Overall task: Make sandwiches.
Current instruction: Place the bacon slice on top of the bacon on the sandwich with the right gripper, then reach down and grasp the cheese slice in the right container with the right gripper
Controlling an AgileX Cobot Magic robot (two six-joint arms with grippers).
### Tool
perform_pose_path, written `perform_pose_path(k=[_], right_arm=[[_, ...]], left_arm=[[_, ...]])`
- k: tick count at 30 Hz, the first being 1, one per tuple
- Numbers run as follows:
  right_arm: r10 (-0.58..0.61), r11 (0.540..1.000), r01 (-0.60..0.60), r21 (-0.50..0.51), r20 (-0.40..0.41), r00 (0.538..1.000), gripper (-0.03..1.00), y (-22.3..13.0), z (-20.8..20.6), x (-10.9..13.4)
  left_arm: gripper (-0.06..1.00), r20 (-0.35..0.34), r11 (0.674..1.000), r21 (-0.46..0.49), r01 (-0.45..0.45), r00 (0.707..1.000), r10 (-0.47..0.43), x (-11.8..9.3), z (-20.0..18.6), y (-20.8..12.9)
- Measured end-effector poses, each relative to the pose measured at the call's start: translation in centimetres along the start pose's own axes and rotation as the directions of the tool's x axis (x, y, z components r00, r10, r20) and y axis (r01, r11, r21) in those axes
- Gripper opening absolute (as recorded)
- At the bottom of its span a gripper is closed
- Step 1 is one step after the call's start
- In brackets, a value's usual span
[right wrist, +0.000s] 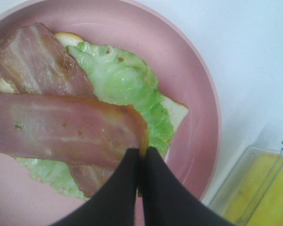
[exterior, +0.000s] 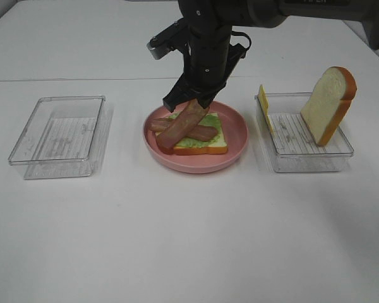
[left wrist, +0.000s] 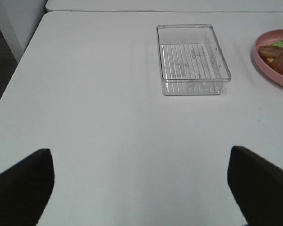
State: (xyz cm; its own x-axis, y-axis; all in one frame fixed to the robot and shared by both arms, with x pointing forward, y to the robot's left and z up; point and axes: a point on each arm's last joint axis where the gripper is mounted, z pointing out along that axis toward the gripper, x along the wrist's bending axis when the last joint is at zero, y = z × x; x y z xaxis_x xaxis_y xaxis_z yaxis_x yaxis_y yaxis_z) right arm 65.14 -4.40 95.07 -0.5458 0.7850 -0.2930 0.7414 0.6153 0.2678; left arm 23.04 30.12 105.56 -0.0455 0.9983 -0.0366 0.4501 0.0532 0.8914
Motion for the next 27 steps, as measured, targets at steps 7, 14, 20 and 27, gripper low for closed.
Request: perform_pose_path(k=[7,14,20,27], right_arm=[[-0.009,1.000,0.009,-0.001,0.015,1.000,0.71,0.0,0.0,-0.1],[-0.009,1.000,0.009,-0.018,0.029,1.000,0.97,0.1,-1.1,-0.6],[0.016,0.998,-0.012,-0.064,0.058,0.998,0.98,0.4,-5.3,-2.1],[0.046,0.996,-0.037,-0.078,0.115,0.992,0.98,0.4,-9.1,-4.0]], left_arm=[[0.91,0.000,1.000,0.000,0.000,1.000,0.000,0.0,0.0,0.0],[0.91,0.000,1.000,0.000,0.000,1.000,0.000,0.0,0.0,0.0],[0.91,0.000,1.000,0.000,0.000,1.000,0.000,0.0,0.0,0.0],[0.91,0.000,1.000,0.000,0.000,1.000,0.000,0.0,0.0,0.0]])
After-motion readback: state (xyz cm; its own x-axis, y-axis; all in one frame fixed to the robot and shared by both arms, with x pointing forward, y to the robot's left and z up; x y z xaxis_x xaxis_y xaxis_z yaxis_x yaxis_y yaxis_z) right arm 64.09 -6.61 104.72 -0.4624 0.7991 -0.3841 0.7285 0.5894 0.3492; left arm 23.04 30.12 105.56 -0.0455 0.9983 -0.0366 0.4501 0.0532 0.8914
